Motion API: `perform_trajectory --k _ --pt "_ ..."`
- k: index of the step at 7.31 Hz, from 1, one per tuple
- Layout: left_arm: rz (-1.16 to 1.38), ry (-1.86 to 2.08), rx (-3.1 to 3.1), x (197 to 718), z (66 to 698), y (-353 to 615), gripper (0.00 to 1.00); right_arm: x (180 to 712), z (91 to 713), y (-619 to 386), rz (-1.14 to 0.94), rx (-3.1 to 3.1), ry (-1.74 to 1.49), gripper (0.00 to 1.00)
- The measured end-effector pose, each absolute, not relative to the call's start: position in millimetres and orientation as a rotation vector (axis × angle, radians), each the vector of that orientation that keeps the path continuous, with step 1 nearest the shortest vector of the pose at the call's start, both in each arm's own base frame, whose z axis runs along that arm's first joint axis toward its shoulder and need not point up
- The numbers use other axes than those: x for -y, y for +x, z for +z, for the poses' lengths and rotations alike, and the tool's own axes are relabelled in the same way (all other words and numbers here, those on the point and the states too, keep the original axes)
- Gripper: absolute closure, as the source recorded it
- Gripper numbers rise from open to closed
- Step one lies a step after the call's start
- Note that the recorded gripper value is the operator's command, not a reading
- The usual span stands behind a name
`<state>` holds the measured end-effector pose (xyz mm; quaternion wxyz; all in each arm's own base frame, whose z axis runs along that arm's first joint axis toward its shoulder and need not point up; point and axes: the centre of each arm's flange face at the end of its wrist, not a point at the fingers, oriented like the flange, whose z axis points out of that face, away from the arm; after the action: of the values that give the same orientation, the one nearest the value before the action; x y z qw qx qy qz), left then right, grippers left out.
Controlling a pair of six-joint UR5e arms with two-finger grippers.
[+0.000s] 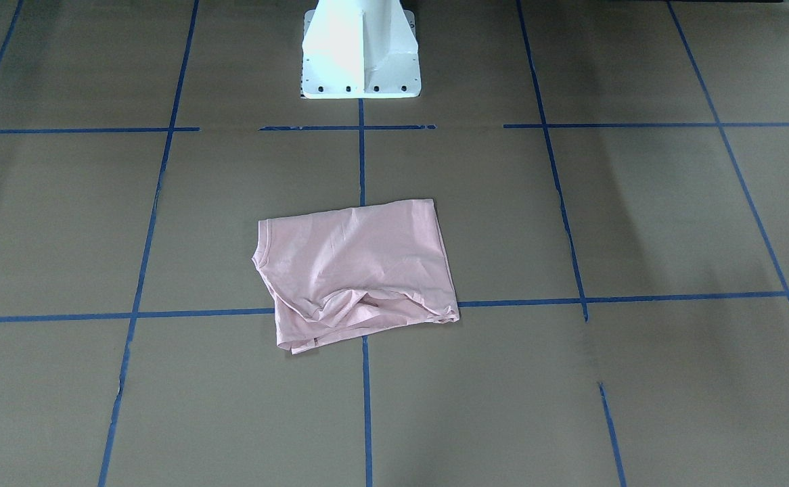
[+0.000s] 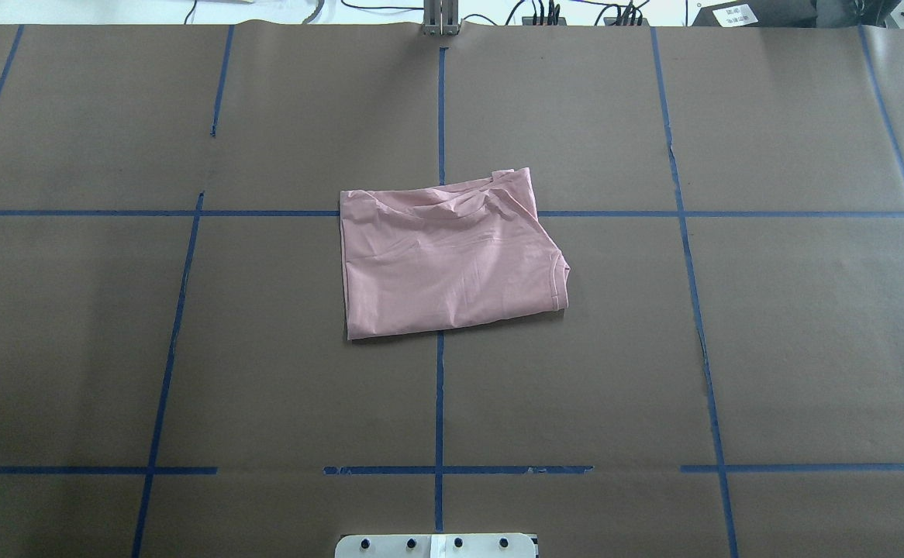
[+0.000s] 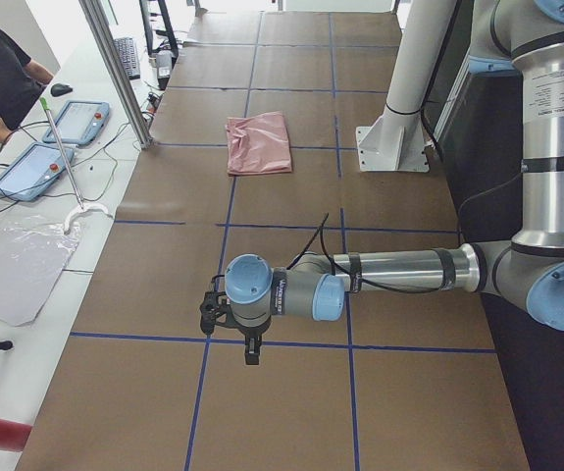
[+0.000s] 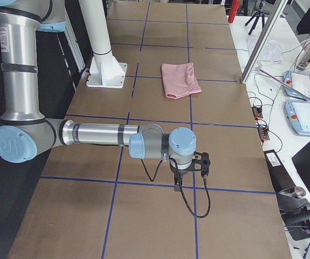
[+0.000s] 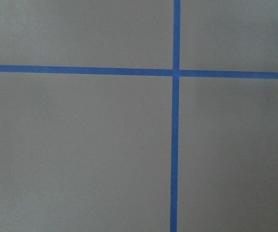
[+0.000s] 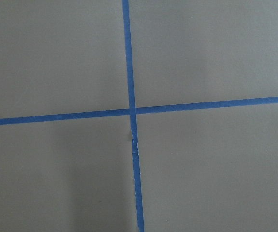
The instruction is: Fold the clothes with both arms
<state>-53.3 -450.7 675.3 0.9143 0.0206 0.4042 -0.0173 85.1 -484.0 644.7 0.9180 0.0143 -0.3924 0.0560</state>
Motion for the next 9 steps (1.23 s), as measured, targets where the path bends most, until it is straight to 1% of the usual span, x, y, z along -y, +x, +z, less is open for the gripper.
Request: perform_trajectory --k 3,7,9 --pt "-0.031 0.046 -0.857 452 672 -52 0.00 483 647 85 0.138 0.807 0.016 0.00" --pt "0.007 0.126 -0.883 466 630 -50 0.00 481 647 85 0.140 0.810 0.015 0.00" --pt "0.004 0.139 -0.871 466 627 -54 0.00 480 649 85 0.142 0.810 0.011 0.00"
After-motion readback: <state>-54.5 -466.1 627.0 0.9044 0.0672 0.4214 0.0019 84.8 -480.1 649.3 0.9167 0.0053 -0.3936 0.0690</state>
